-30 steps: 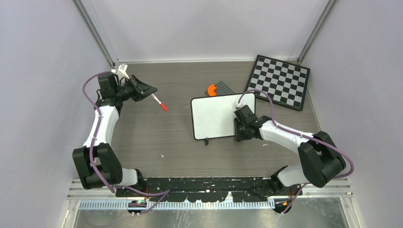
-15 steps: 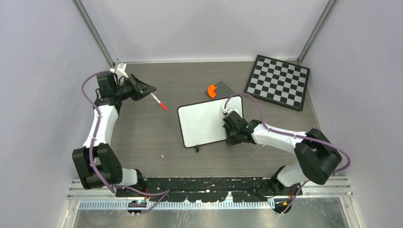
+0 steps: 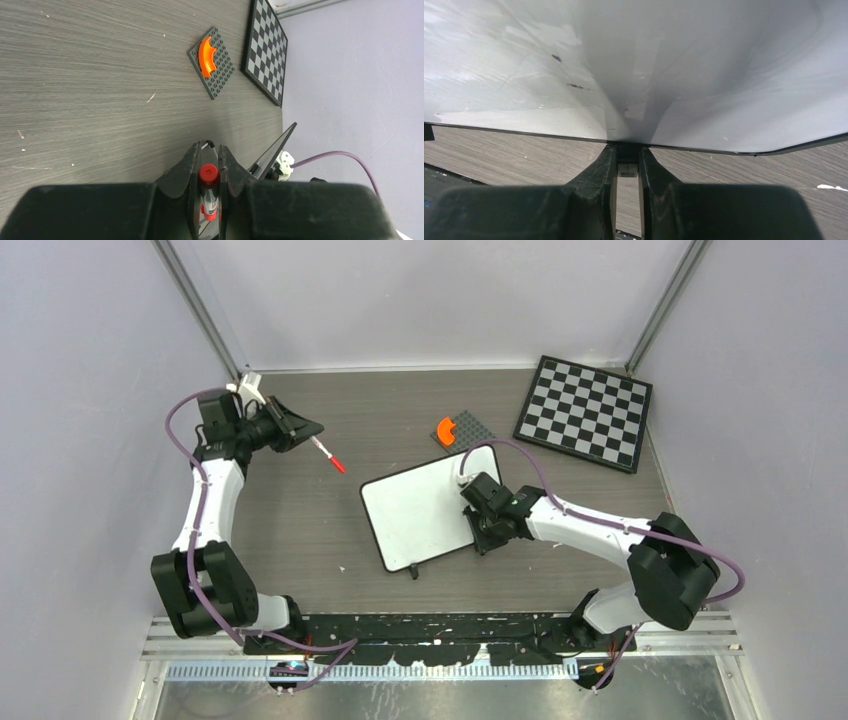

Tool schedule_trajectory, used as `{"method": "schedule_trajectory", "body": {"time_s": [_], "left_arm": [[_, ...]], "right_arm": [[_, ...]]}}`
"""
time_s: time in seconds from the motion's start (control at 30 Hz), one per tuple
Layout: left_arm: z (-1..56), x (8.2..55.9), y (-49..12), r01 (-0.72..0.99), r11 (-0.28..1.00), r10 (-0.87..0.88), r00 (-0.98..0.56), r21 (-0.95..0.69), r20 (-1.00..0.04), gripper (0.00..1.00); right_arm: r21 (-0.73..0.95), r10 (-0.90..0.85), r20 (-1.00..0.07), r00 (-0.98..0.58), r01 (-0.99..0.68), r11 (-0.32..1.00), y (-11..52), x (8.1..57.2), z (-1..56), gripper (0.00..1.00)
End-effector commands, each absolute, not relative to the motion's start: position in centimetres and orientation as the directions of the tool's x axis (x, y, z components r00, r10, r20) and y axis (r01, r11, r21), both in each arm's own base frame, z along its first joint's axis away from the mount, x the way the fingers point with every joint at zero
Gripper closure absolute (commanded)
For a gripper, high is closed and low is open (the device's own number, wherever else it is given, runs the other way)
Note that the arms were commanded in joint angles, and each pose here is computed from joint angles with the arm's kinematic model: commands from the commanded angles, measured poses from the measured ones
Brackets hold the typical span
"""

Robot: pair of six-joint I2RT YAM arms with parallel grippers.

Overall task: Write a sentence on the whiteboard
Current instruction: Move the whiteboard stand to the center of the board.

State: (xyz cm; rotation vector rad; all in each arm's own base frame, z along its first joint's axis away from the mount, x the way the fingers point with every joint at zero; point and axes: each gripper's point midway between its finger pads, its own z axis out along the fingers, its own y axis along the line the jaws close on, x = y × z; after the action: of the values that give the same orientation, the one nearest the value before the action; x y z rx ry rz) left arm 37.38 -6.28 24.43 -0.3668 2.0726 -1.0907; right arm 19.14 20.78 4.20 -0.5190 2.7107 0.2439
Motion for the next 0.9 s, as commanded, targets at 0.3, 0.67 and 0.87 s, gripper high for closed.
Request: {"method": "schedule_trajectory", "body": {"time_s": [0.3, 0.67, 0.87], "left_arm": [[21.3, 36.5, -5.9, 0.092, 0.698, -0.424, -0.747, -0.710, -0.513, 1.00], [13.1, 33.3, -11.1, 0.149, 0.773, -0.144, -0.905, -0.617, -0.400, 1.00], [8.6, 30.9, -15.1, 0.208, 0.766, 0.041, -0.960, -0.608, -0.277, 1.00]], "right_arm": [[0.031, -0.421, -0.320, -0.849, -0.454, 0.891, 19.4, 19.2, 8.8, 0.39], [0.225, -0.601, -0.473, -0.644, -0.748, 0.625, 18.2, 16.2, 16.5, 0.17], [0.243, -0.578, -0.542, -0.611, -0.772, 0.588, 16.7, 15.8, 19.0, 0.13]]}}
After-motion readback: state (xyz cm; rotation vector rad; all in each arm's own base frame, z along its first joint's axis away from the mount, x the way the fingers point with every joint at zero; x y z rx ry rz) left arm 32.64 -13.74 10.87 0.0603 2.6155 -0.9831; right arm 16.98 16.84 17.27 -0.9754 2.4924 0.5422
